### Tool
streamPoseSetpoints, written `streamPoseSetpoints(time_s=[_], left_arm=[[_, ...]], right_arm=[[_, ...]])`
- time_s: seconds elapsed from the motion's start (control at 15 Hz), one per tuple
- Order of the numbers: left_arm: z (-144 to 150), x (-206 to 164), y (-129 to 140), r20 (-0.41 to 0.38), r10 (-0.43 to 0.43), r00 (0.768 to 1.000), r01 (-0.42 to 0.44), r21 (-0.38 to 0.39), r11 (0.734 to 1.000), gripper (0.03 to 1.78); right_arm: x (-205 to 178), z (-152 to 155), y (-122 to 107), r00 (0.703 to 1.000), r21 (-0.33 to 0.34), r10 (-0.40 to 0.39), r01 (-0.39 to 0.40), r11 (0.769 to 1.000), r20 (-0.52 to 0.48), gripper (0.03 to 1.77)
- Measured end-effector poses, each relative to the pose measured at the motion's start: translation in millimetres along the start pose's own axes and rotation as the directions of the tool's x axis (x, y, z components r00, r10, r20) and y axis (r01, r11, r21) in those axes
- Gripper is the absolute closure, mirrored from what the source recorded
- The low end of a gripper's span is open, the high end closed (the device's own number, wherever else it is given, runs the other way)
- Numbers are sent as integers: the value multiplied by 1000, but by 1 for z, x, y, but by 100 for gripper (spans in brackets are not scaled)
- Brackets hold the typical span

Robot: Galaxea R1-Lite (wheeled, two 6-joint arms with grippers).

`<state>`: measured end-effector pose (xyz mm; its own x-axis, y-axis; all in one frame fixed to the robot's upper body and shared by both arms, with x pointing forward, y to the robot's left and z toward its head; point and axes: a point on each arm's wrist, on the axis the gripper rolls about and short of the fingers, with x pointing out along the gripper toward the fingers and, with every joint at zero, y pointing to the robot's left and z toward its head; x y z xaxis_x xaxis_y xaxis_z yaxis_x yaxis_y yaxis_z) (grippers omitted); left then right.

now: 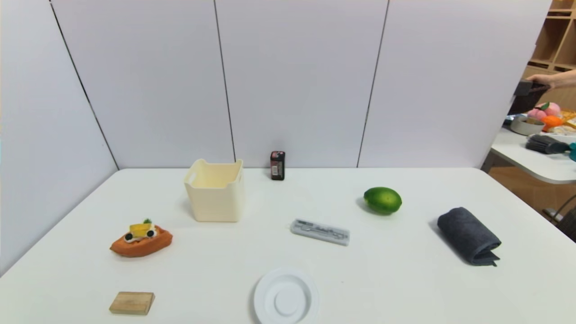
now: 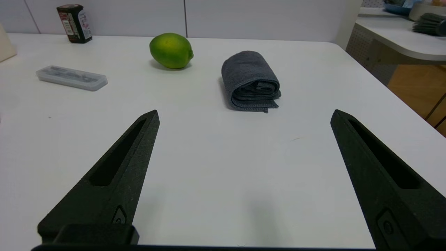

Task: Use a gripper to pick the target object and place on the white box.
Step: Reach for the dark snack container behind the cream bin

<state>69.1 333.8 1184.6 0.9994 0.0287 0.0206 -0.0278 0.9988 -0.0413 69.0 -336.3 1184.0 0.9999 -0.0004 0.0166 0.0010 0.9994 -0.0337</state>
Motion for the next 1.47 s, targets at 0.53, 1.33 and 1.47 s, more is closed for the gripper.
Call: streamPoseSetpoints(time_s=[0.53, 1.33, 1.47], left_arm=[[0, 0, 0, 3, 5, 1000, -5, -26, 1000, 12], [266, 47, -16, 368, -215, 905, 201, 76, 977, 12], [327, 89, -26, 410, -269, 872, 240, 122, 963, 12]], right_arm=[[0, 0, 0, 1000, 0, 0, 0, 1000, 0, 10], [0, 0, 0, 1000, 0, 0, 0, 1000, 0, 10], [0, 0, 0, 1000, 0, 0, 0, 1000, 0, 10]])
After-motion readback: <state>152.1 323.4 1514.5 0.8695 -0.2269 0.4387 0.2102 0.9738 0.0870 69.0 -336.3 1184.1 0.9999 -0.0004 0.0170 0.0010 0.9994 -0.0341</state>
